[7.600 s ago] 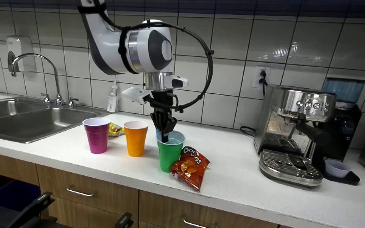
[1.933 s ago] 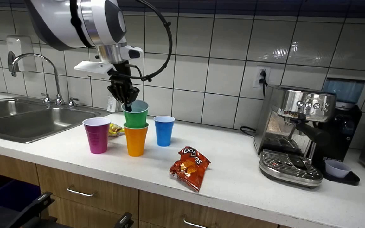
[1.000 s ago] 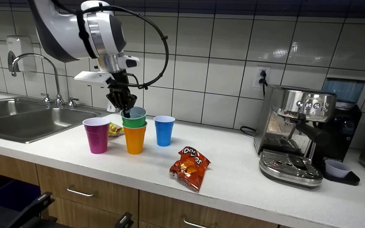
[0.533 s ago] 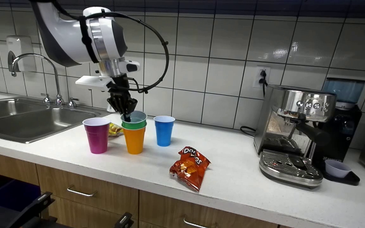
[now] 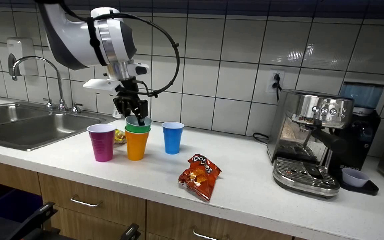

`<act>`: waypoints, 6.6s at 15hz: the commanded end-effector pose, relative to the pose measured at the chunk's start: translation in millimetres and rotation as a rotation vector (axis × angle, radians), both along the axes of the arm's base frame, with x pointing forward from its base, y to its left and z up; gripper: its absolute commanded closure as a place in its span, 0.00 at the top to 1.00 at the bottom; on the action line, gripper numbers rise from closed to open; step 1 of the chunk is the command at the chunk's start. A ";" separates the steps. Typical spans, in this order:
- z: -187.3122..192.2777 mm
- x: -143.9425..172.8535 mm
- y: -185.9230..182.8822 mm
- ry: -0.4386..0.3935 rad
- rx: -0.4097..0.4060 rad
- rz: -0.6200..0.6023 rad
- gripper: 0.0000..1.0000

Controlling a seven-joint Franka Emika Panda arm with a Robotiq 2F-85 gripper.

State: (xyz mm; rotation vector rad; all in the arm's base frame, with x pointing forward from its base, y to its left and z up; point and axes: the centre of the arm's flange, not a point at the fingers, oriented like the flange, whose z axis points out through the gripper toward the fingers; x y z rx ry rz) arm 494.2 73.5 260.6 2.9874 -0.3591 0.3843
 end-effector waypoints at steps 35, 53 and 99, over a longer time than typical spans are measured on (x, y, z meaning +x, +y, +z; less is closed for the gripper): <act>20.7 15.0 -36.7 -0.076 0.037 -0.157 1.00; 18.6 63.3 -53.2 -0.121 0.028 -0.296 1.00; -25.7 157.6 -66.4 0.021 0.019 -0.406 0.22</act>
